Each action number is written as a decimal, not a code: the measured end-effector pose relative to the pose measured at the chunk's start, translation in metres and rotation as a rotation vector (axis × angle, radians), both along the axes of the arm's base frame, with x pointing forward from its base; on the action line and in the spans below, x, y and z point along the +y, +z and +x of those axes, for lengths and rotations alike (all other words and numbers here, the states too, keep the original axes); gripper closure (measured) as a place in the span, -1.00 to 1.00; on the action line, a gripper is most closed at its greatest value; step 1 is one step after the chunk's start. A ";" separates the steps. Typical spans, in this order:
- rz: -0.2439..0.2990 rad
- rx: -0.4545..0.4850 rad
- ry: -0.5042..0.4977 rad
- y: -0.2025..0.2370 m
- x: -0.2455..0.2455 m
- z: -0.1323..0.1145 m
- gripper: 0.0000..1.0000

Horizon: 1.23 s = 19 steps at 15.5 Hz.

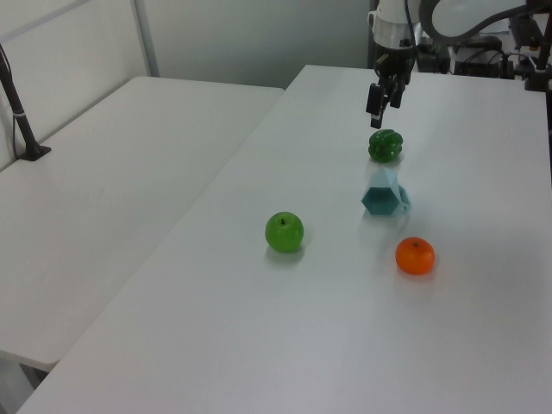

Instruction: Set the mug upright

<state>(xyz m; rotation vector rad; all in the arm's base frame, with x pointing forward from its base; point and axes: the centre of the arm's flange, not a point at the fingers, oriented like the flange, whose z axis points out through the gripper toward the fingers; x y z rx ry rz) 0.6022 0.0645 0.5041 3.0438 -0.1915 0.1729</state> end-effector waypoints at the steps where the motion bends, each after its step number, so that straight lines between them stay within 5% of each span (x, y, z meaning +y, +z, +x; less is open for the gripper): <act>1: 0.000 0.003 0.000 -0.001 0.000 -0.001 -1.00; 11: -0.031 0.046 0.096 -0.025 0.030 -0.004 -1.00; 19: -0.334 0.115 0.253 -0.121 0.107 -0.005 -1.00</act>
